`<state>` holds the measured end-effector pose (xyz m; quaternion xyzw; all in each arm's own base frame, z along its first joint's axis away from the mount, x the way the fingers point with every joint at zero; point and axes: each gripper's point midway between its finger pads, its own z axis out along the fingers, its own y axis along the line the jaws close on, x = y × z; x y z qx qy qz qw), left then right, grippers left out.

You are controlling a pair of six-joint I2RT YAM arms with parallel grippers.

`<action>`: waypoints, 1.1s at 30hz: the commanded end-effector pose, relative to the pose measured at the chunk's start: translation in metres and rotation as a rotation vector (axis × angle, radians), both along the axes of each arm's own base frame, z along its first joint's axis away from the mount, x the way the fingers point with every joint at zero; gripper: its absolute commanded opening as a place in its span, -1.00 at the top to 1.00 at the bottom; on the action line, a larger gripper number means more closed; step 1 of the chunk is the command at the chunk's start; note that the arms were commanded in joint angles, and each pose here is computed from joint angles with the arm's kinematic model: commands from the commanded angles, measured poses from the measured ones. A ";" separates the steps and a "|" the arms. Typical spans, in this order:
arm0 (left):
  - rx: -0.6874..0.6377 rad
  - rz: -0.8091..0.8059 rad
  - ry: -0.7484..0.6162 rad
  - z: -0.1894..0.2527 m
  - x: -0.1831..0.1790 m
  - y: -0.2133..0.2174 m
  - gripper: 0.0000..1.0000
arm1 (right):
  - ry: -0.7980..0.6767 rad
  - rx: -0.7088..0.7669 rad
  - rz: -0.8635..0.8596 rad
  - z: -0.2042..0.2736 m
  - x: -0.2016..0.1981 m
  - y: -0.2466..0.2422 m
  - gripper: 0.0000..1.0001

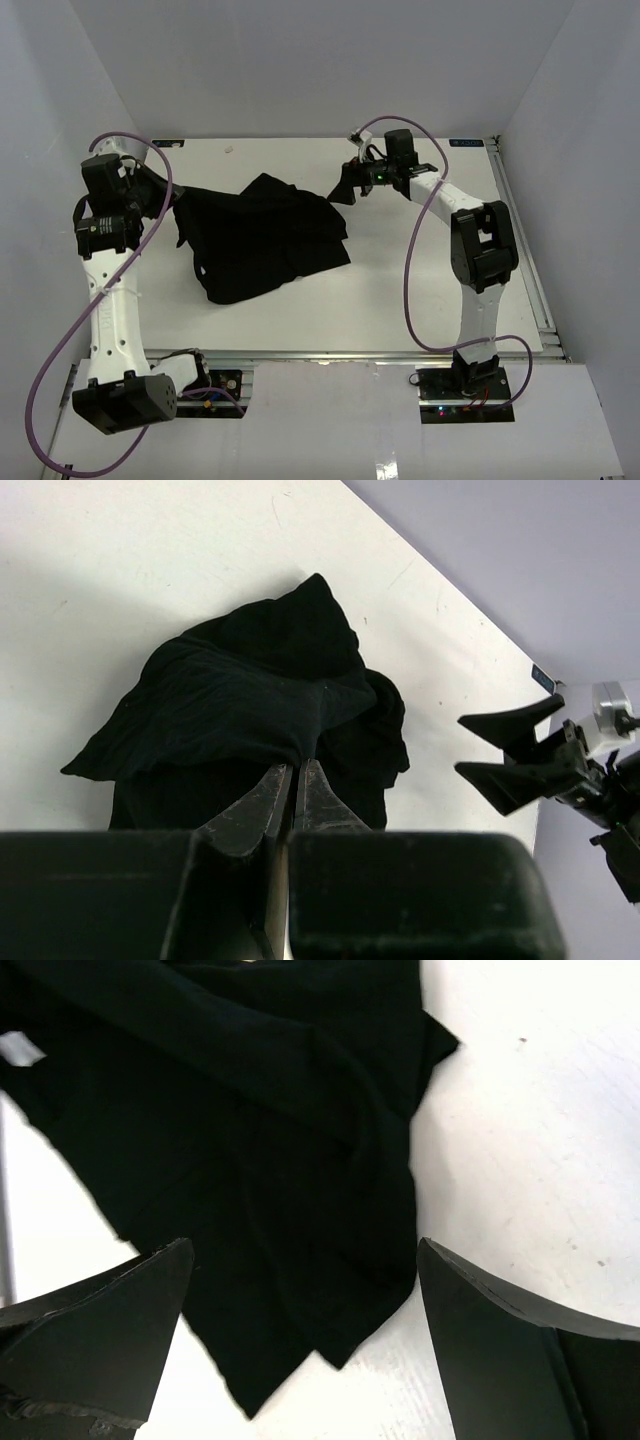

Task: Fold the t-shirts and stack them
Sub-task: Flatten out the tshirt

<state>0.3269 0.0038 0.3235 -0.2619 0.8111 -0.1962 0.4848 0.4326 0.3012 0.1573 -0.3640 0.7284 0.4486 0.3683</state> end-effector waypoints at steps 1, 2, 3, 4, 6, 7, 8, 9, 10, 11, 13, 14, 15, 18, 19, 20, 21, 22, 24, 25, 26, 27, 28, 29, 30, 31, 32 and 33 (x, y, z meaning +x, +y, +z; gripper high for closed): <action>0.023 0.008 -0.048 0.012 -0.006 0.002 0.85 | -0.013 -0.149 -0.080 -0.018 0.016 0.007 -1.00; 0.029 0.017 -0.049 0.014 -0.007 0.003 0.85 | 0.002 -0.149 -0.087 -0.024 0.019 0.008 -1.00; 0.033 0.027 -0.050 0.014 -0.008 0.005 0.85 | -0.002 -0.146 -0.087 -0.024 0.020 0.009 -1.00; 0.038 0.034 -0.049 0.016 -0.011 0.006 0.85 | -0.024 -0.141 -0.088 -0.023 0.023 0.009 -1.00; 0.055 0.053 -0.068 0.025 -0.012 0.010 0.85 | -0.039 -0.128 -0.062 -0.023 0.020 0.012 -1.00; 0.058 0.055 -0.074 0.029 -0.014 0.010 0.85 | -0.044 -0.122 -0.051 -0.021 0.019 0.011 -1.00; 0.062 0.059 -0.082 0.034 -0.014 0.011 0.85 | -0.052 -0.106 -0.003 -0.019 0.012 0.014 -1.00; 0.069 0.069 -0.110 0.046 -0.014 0.012 0.85 | -0.056 -0.099 0.026 -0.019 0.007 0.014 -1.00; 0.071 0.072 -0.123 0.053 -0.013 0.013 0.85 | -0.062 -0.093 0.047 -0.020 0.002 0.013 -1.00; 0.070 0.079 -0.129 0.058 -0.011 0.014 0.85 | -0.101 -0.077 0.066 -0.011 -0.001 0.012 -1.00; 0.081 0.083 -0.173 0.081 -0.010 0.015 0.85 | -0.102 -0.065 0.087 -0.015 -0.012 0.008 -1.00; 0.083 0.082 -0.177 0.085 -0.007 0.016 0.85 | -0.121 -0.048 0.108 -0.010 -0.018 0.006 -1.00; 0.085 0.084 -0.186 0.090 -0.006 0.016 0.85 | -0.132 -0.042 0.113 -0.007 -0.019 0.006 -1.00; 0.092 0.078 -0.218 0.107 -0.003 0.016 0.85 | -0.108 -0.044 0.114 -0.010 -0.024 0.005 -1.00; 0.092 0.074 -0.220 0.108 -0.002 0.015 0.85 | -0.098 -0.044 0.111 -0.011 -0.025 0.005 -1.00; 0.093 0.072 -0.215 0.107 -0.001 0.016 0.85 | -0.087 -0.045 0.108 -0.014 -0.024 0.005 -1.00; 0.094 0.071 -0.209 0.104 -0.001 0.016 0.85 | -0.077 -0.045 0.104 -0.017 -0.024 0.005 -1.00; 0.095 0.068 -0.205 0.102 -0.002 0.015 0.85 | -0.071 -0.041 0.095 -0.017 -0.023 0.005 -1.00; 0.092 0.071 -0.191 0.095 -0.002 0.016 0.85 | -0.065 -0.044 0.081 -0.020 -0.018 0.006 -1.00; 0.094 0.073 -0.196 0.096 -0.004 0.016 0.85 | -0.059 -0.042 0.072 -0.022 -0.016 0.007 -1.00; 0.093 0.074 -0.197 0.097 -0.005 0.015 0.85 | -0.061 -0.041 0.066 -0.021 -0.013 0.008 -1.00; 0.096 0.078 -0.207 0.101 -0.006 0.016 0.85 | -0.060 -0.042 0.061 -0.021 -0.011 0.008 -1.00; 0.099 0.079 -0.213 0.104 -0.007 0.016 0.85 | -0.048 -0.044 0.059 -0.026 -0.009 0.009 -1.00; 0.101 0.079 -0.221 0.107 -0.008 0.016 0.85 | -0.045 -0.044 0.057 -0.027 -0.007 0.010 -1.00; 0.105 0.083 -0.235 0.114 -0.009 0.016 0.85 | -0.052 -0.045 0.053 -0.026 -0.004 0.011 -1.00; 0.105 0.082 -0.232 0.115 -0.009 0.016 0.85 | -0.045 -0.051 0.051 -0.032 -0.002 0.013 -1.00; 0.104 0.081 -0.233 0.115 -0.009 0.016 0.85 | -0.042 -0.057 0.048 -0.034 -0.001 0.014 -1.00; 0.102 0.083 -0.228 0.114 -0.009 0.016 0.85 | -0.049 -0.067 0.038 -0.034 0.003 0.018 -1.00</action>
